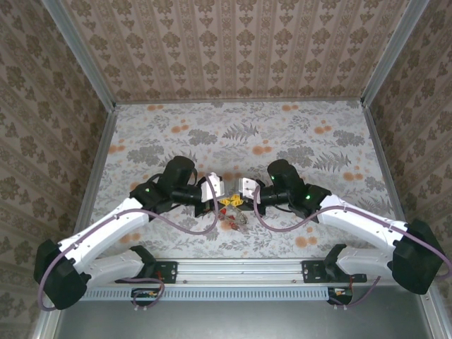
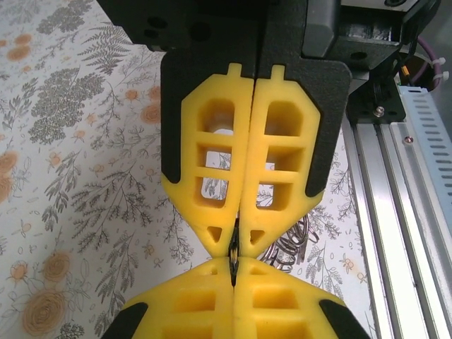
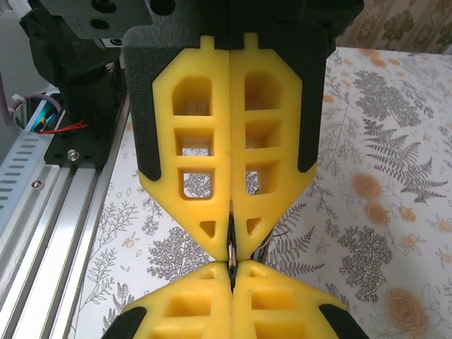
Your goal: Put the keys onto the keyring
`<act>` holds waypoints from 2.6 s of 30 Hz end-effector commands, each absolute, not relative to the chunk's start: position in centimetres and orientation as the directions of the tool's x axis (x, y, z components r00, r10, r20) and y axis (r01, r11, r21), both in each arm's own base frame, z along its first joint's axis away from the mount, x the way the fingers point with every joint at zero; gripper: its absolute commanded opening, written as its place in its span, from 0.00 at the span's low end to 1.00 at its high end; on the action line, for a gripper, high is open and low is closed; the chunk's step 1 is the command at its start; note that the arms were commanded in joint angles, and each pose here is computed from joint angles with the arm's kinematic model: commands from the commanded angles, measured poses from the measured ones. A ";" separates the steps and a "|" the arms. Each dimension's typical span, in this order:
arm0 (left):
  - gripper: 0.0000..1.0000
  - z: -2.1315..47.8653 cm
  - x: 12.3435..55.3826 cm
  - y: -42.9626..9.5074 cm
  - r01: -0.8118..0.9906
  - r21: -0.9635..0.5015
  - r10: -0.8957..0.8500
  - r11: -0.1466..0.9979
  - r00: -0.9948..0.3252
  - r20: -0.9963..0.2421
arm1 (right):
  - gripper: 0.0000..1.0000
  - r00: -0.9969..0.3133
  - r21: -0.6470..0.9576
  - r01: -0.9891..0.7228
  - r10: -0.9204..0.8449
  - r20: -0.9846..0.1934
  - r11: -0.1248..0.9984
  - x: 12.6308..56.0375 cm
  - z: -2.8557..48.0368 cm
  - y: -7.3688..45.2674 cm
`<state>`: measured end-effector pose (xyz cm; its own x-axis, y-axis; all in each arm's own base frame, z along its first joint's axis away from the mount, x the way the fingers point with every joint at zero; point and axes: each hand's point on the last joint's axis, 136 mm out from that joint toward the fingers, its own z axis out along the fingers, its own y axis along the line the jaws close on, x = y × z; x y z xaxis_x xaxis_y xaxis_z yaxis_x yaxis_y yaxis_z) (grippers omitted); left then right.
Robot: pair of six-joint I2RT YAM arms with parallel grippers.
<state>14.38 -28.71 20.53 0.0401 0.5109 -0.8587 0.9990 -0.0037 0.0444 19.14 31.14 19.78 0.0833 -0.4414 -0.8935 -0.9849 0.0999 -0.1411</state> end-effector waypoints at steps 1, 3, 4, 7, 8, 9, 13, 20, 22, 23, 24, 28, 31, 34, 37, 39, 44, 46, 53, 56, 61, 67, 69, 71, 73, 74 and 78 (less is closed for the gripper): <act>0.00 23.8 14.4 -29.8 0.998 0.062 0.413 -0.021 0.065 -0.908 | 0.00 0.088 -0.145 -0.983 -0.415 -0.906 0.108 19.3 20.7 31.7; 0.13 23.9 14.6 -29.4 0.998 0.058 0.409 -0.008 0.056 -0.911 | 0.00 0.068 -0.126 -0.984 -0.386 -0.920 0.127 19.4 21.0 31.6; 0.19 23.8 14.6 -29.1 0.998 0.058 0.408 -0.002 0.053 -0.911 | 0.00 0.057 -0.115 -0.984 -0.366 -0.929 0.136 19.5 21.3 31.6; 0.27 23.7 14.8 -28.0 0.996 0.078 0.402 0.040 0.055 -0.914 | 0.00 0.021 -0.074 -0.984 -0.301 -0.953 0.165 19.9 22.2 31.3; 0.30 23.7 15.0 -27.6 0.994 0.086 0.398 0.063 0.054 -0.916 | 0.00 0.012 -0.063 -0.984 -0.291 -0.957 0.166 20.0 22.4 31.2; 0.34 23.7 15.2 -27.2 0.992 0.095 0.397 0.087 0.053 -0.916 | 0.00 0.005 -0.055 -0.985 -0.290 -0.957 0.166 20.0 22.4 31.0; 0.58 22.9 15.9 -25.5 0.972 0.157 0.419 0.178 0.069 -0.906 | 0.00 -0.014 -0.032 -0.988 -0.295 -0.955 0.151 19.8 22.3 30.6; 0.69 20.9 15.1 -24.5 0.935 0.350 0.493 0.062 0.276 -0.825 | 0.00 0.023 -0.032 -0.999 -0.280 -0.960 0.027 18.1 23.2 30.9; 0.67 20.4 15.5 -24.7 0.921 0.388 0.513 0.032 0.318 -0.797 | 0.00 0.035 -0.033 -0.999 -0.269 -0.962 -0.014 17.6 23.6 31.1; 0.67 20.2 15.9 -24.8 0.916 0.400 0.521 0.030 0.327 -0.788 | 0.00 0.038 -0.032 -0.999 -0.264 -0.964 -0.026 17.5 23.8 31.2; 0.66 19.8 16.1 -24.9 0.912 0.410 0.529 0.017 0.339 -0.778 | 0.00 0.042 -0.033 -0.999 -0.259 -0.965 -0.040 17.4 24.0 31.3; 0.60 19.1 16.3 -25.4 0.904 0.425 0.546 -0.046 0.379 -0.747 | 0.00 0.049 -0.030 -0.997 -0.252 -0.967 -0.076 17.1 24.4 31.6; 0.54 19.0 16.1 -25.8 0.908 0.411 0.533 -0.082 0.388 -0.752 | 0.00 0.053 -0.029 -0.995 -0.254 -0.966 -0.097 16.9 24.4 31.7; 0.40 19.4 15.6 -26.1 0.907 0.407 0.506 -0.107 0.402 -0.763 | 0.00 0.055 -0.028 -0.994 -0.260 -0.964 -0.106 16.7 24.3 31.6; 0.23 19.8 15.1 -26.2 0.903 0.411 0.483 -0.123 0.417 -0.770 | 0.00 0.056 -0.025 -0.993 -0.271 -0.961 -0.116 16.5 24.0 31.5; 0.13 20.2 14.7 -26.3 0.899 0.415 0.459 -0.139 0.430 -0.778 | 0.00 0.058 -0.024 -0.992 -0.281 -0.958 -0.125 16.4 23.8 31.5; 0.00 21.3 13.8 -26.5 0.890 0.418 0.414 -0.183 0.456 -0.788 | 0.00 0.064 -0.018 -0.989 -0.306 -0.950 -0.150 15.9 23.3 31.3; 0.00 21.6 13.5 -26.7 0.889 0.410 0.395 -0.204 0.458 -0.797 | 0.00 0.072 -0.022 -0.987 -0.315 -0.946 -0.159 15.8 23.1 31.2; 0.00 22.1 12.5 -26.9 0.872 0.402 0.360 -0.278 0.483 -0.798 | 0.00 0.114 -0.027 -0.974 -0.384 -0.916 -0.225 14.7 22.3 30.6; 0.00 22.3 11.9 -26.9 0.857 0.404 0.339 -0.319 0.502 -0.796 | 0.00 0.144 -0.039 -0.967 -0.418 -0.897 -0.251 14.2 21.9 30.2; 0.00 22.3 11.6 -26.7 0.847 0.408 0.339 -0.341 0.516 -0.787 | 0.00 0.177 -0.049 -0.963 -0.485 -0.856 -0.266 13.9 21.1 29.3; 0.00 22.2 11.2 -26.8 0.842 0.387 0.320 -0.375 0.509 -0.799 | 0.00 0.219 -0.063 -0.950 -0.511 -0.831 -0.305 13.3 21.0 29.4; 0.00 22.1 11.2 -26.9 0.840 0.387 0.316 -0.381 0.512 -0.799 | 0.00 0.226 -0.070 -0.946 -0.488 -0.843 -0.317 13.1 21.4 29.7; 0.00 22.2 11.2 -27.0 0.836 0.389 0.309 -0.386 0.515 -0.800 | 0.00 0.226 -0.071 -0.942 -0.467 -0.855 -0.328 12.9 21.7 30.0; 0.00 22.4 11.1 -27.1 0.832 0.393 0.298 -0.392 0.519 -0.801 | 0.00 0.228 -0.071 -0.939 -0.454 -0.862 -0.336 12.9 21.8 30.2; 0.00 22.5 11.0 -27.2 0.828 0.396 0.290 -0.397 0.522 -0.802 | 0.00 0.232 -0.075 -0.937 -0.449 -0.863 -0.340 12.9 21.8 30.3; 0.00 22.8 10.4 -27.3 0.817 0.387 0.256 -0.427 0.520 -0.815 | 0.00 0.254 -0.095 -0.933 -0.447 -0.858 -0.348 13.0 21.9 30.7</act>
<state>11.19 -26.26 18.89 0.4622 0.4150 -0.7837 0.8685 -0.3902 0.3056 13.51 30.66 22.34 0.2471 -0.4320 -0.8674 -0.9421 -0.3165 -0.1107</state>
